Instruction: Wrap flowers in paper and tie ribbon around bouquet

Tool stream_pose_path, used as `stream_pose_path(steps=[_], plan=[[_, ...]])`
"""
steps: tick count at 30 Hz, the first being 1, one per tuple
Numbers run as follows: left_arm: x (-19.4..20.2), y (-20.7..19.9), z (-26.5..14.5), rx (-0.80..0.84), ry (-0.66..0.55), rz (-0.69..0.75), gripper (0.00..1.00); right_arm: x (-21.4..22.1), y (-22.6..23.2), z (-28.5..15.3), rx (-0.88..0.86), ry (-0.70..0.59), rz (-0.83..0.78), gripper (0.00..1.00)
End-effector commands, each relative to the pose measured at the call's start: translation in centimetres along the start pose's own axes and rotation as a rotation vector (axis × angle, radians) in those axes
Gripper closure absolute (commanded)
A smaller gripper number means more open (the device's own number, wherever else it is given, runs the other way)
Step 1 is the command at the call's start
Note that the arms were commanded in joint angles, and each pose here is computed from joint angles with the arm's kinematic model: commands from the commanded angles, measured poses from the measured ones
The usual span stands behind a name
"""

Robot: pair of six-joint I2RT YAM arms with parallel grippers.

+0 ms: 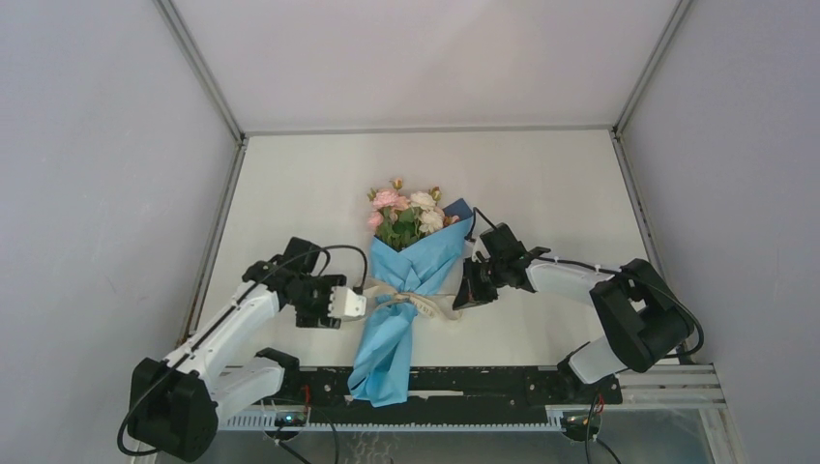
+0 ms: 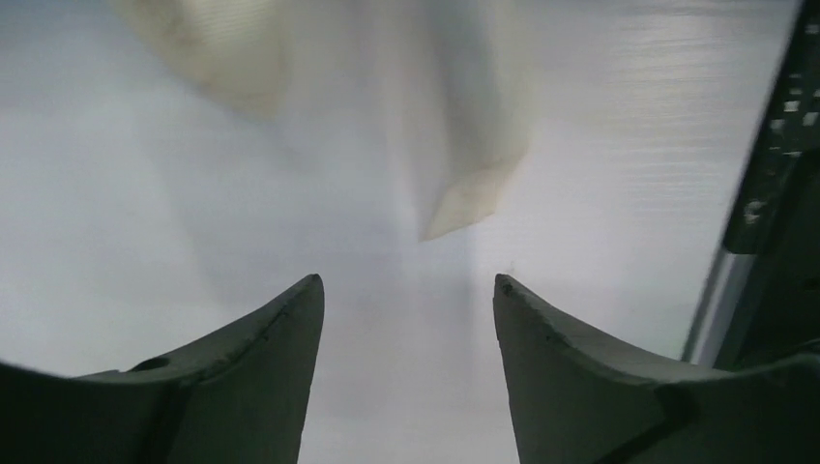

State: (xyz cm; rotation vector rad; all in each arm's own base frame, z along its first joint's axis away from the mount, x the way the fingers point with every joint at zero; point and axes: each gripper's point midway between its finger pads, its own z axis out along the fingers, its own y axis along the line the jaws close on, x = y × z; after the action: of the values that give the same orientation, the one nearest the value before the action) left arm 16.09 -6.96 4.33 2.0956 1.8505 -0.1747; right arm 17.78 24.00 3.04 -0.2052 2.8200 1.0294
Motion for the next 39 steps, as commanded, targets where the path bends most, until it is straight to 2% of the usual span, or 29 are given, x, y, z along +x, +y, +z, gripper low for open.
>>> stream_pose_path(steps=[1, 2, 4, 8, 9, 10, 11, 12, 15, 20, 22, 23, 25, 28, 39], plan=[[-2.5, 7.1, -2.7, -0.172, -0.121, 0.028, 0.27, -1.5, 1.9, -0.8, -0.058, -0.041, -0.062, 1.0], [-3.3, 7.9, -2.4, -0.189, -0.165, -0.009, 0.24, -1.5, 1.9, -0.7, -0.061, -0.041, -0.06, 1.0], [-5.0, 7.7, -1.4, -0.154, -0.241, 0.019, 0.17, -1.6, 1.9, -0.7, -0.066, -0.04, -0.06, 1.0], [-6.5, 8.9, 1.2, -0.167, -0.244, -0.02, 0.11, -1.4, 1.9, -0.9, -0.064, -0.037, -0.068, 0.98], [-6.4, 9.5, 1.7, -0.182, -0.242, -0.015, 0.11, -1.2, 1.7, -1.1, -0.058, -0.03, -0.068, 0.88], [-6.1, 10.0, 2.1, -0.199, -0.231, 0.005, 0.11, -1.0, 1.5, -1.3, -0.05, -0.026, -0.066, 0.71], [-5.9, 10.5, 2.5, -0.22, -0.219, 0.024, 0.12, -1.0, 1.2, -1.6, -0.034, -0.027, -0.058, 0.59], [-5.6, 10.9, 2.8, -0.235, -0.207, 0.034, 0.14, -0.9, 0.7, -2.0, -0.013, -0.029, -0.046, 0.52], [-5.1, 10.7, 3.7, -0.219, -0.189, 0.066, 0.19, -0.8, -0.1, -3.4, 0.036, -0.051, -0.029, 0.43], [-5.0, 10.4, 5.0, -0.217, -0.158, 0.152, 0.25, 0.5, 0.2, -3.9, 0.083, -0.042, -0.101, 0.37], [-5.5, 10.8, 5.0, -0.233, -0.178, 0.156, 0.39, 1.3, -0.4, -3.2, 0.126, -0.013, -0.115, 0.36], [-5.7, 11.1, 4.9, -0.244, -0.188, 0.157, 0.54, 1.5, -0.6, -2.8, 0.141, -0.001, -0.118, 0.36], [-6.0, 11.2, 4.7, -0.251, -0.2, 0.154, 0.77, 1.7, -0.9, -2.0, 0.171, 0.021, -0.134, 0.36], [-6.1, 11.3, 4.3, -0.263, -0.203, 0.152, 0.99, 1.4, -1.3, -1.4, 0.217, 0.016, -0.176, 0.36], [-6.8, 13.3, 2.2, -0.355, -0.209, 0.116, 1.0, 0.9, -0.9, 1.0, 0.237, 0.029, -0.283, 0.39]])
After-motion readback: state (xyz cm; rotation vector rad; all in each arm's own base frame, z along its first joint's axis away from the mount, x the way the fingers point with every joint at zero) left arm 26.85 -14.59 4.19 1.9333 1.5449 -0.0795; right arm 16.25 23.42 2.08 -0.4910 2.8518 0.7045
